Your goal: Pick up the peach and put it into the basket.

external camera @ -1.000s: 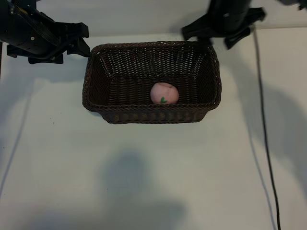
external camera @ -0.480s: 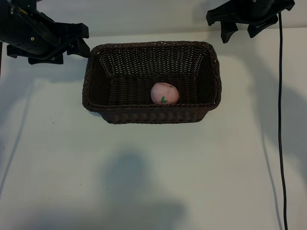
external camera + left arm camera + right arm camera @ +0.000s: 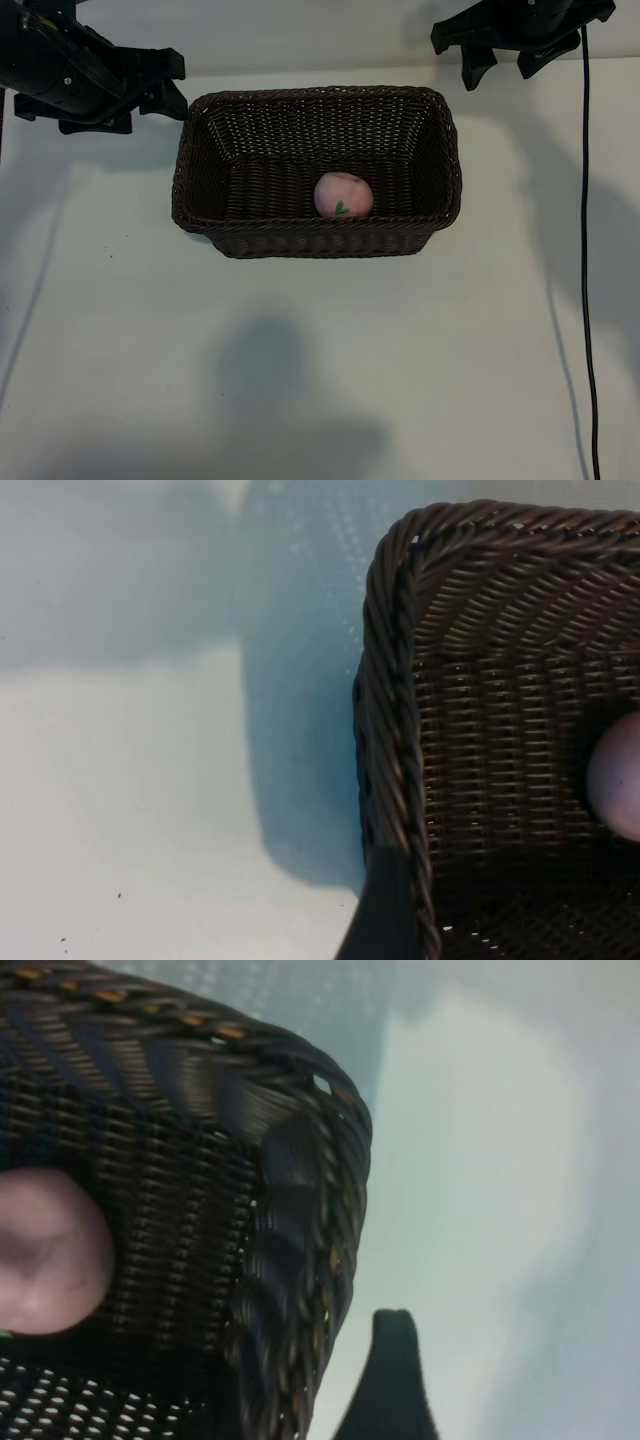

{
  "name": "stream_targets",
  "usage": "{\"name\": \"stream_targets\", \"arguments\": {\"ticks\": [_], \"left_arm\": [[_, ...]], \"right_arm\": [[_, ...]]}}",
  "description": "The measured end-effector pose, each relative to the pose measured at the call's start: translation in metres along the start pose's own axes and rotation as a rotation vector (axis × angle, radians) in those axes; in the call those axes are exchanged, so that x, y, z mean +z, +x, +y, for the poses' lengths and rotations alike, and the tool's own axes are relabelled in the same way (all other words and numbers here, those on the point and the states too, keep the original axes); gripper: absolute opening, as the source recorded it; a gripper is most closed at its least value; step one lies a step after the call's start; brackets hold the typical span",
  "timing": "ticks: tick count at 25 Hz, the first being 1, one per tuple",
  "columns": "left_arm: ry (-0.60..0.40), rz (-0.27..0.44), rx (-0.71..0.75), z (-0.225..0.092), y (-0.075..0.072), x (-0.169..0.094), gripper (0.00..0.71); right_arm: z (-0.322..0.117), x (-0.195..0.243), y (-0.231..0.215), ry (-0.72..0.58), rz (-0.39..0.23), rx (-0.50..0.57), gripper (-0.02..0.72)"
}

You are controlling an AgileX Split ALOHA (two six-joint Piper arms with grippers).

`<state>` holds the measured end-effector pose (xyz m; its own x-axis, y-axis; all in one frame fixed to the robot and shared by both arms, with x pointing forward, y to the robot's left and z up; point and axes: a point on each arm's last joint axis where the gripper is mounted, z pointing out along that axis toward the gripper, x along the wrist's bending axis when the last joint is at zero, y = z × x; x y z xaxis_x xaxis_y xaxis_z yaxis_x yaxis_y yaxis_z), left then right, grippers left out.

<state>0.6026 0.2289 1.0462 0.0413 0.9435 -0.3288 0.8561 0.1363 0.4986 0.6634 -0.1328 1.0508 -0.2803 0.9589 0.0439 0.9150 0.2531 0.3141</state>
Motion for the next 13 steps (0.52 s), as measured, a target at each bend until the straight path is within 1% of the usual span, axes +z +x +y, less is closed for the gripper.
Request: {"name": "stream_targets", "arguments": {"ticks": [13], "left_arm": [[0.0, 0.0, 0.0, 0.0, 0.0, 0.0, 0.589]], "right_arm": [[0.0001, 0.0, -0.0009, -0.001, -0.01, -0.004, 0.575]]}}
